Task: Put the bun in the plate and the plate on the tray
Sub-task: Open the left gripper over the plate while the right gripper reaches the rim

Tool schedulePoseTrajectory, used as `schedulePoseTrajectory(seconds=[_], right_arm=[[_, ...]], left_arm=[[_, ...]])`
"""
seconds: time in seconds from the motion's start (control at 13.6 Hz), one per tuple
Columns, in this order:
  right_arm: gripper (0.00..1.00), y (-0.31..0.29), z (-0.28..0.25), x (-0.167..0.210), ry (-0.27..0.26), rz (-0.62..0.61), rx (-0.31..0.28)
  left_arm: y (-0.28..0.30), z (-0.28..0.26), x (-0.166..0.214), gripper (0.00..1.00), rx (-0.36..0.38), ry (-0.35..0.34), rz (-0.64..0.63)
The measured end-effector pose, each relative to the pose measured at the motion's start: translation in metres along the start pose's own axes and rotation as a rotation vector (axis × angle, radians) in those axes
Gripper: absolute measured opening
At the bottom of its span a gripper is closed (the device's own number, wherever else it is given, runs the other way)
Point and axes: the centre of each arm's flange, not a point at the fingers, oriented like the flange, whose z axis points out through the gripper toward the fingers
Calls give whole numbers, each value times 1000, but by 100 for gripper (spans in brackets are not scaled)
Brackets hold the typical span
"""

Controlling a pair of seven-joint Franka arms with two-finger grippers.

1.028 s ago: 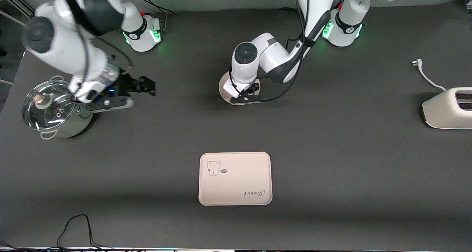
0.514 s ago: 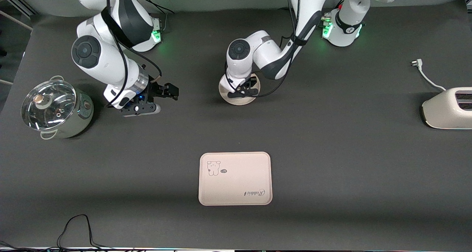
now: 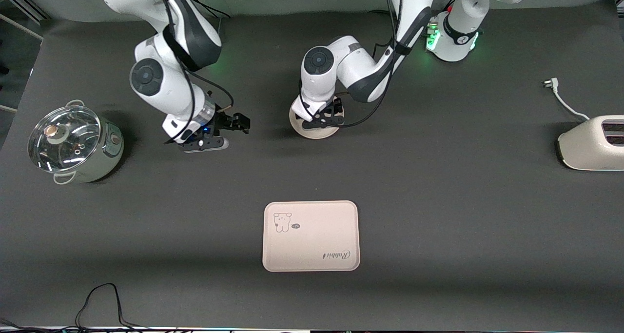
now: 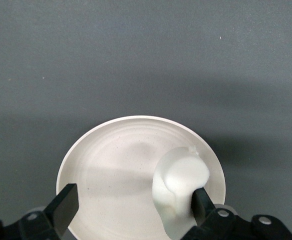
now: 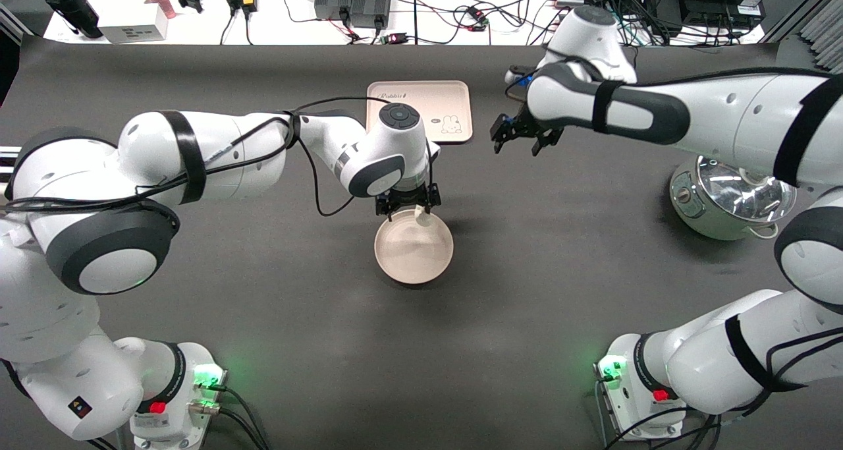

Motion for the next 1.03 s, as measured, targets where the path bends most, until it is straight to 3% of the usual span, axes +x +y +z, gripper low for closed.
schedulePoseTrajectory(seconds=[0.51,1.03], right_arm=[[100,-5,37,-21,24,-11,8],[100,-13,72,-47,-8,-39,-11]], left_arm=[[-2,-1,-2,100,20,-9,0],[-4,0,-8,100,38,-17,9]])
